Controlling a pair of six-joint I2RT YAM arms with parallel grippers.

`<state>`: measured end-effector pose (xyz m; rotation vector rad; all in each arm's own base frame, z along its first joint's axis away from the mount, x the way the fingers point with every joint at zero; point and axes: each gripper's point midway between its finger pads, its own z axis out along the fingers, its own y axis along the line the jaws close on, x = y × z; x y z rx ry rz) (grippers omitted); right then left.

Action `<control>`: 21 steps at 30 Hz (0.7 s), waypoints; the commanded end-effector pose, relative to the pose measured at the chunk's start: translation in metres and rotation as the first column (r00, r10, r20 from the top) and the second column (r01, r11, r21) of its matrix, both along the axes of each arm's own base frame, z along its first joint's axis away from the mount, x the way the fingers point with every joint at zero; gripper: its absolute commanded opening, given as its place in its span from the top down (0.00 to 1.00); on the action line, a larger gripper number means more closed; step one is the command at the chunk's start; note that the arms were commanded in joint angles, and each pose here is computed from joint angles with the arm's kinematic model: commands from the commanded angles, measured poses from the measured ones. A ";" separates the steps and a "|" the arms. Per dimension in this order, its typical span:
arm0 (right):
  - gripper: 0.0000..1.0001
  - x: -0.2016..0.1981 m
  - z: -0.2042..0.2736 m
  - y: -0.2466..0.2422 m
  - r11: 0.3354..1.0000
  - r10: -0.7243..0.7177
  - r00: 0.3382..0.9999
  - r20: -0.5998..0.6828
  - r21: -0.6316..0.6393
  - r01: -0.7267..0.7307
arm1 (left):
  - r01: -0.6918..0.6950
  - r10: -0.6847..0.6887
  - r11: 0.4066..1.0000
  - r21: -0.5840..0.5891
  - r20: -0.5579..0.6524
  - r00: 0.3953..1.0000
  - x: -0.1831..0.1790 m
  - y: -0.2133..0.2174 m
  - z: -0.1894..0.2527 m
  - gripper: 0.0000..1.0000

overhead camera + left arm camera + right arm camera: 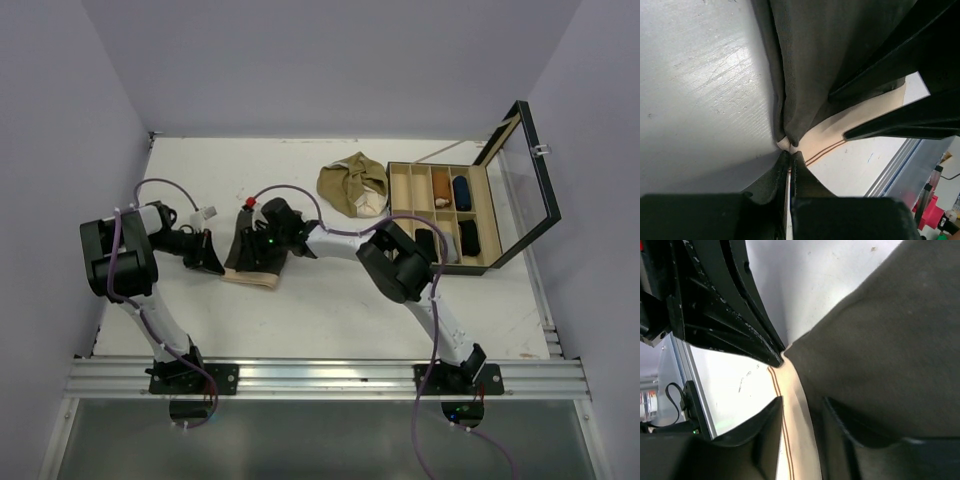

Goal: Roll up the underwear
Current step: Fold the underwear

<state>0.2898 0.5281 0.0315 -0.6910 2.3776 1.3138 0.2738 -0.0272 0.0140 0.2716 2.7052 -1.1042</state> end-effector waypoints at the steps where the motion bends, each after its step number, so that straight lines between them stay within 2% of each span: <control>1: 0.56 0.020 0.058 -0.019 1.000 -0.019 0.996 0.087 0.016 0.017 | 0.045 -0.058 0.990 0.137 0.094 0.994 0.013 0.023 -0.005 1.00; 3: 0.48 0.030 0.067 -0.034 0.998 -0.055 0.997 0.060 -0.008 0.056 | 0.050 -0.067 0.990 0.135 0.123 0.990 0.018 0.022 0.000 1.00; 8: 0.41 0.044 0.087 -0.053 0.989 -0.141 0.988 0.064 -0.041 0.144 | 0.068 -0.097 0.985 0.156 0.186 0.978 0.028 0.023 0.010 1.00; 13: 0.41 0.030 0.076 -0.062 0.989 -0.122 0.992 -0.014 -0.084 0.120 | 0.100 -0.158 0.966 0.239 0.238 0.958 0.032 0.020 0.021 1.00; 16: 0.42 0.019 0.078 -0.071 0.994 -0.076 0.997 0.002 -0.078 0.076 | 0.086 -0.158 0.960 0.265 0.263 0.952 0.037 0.015 0.031 1.00; 18: 0.43 0.017 0.099 -0.076 0.998 -0.045 0.994 0.097 -0.037 0.049 | 0.067 -0.133 0.967 0.244 0.266 0.955 0.040 0.011 0.036 1.00; 20: 0.41 0.013 0.095 -0.084 0.999 -0.026 0.984 0.178 -0.031 0.032 | 0.048 -0.099 0.976 0.211 0.239 0.966 0.039 0.007 0.038 1.00; 21: 0.41 0.017 0.104 -0.088 0.999 -0.004 0.964 0.267 -0.032 0.013 | 0.045 -0.087 0.982 0.184 0.228 0.970 0.039 0.003 0.037 1.00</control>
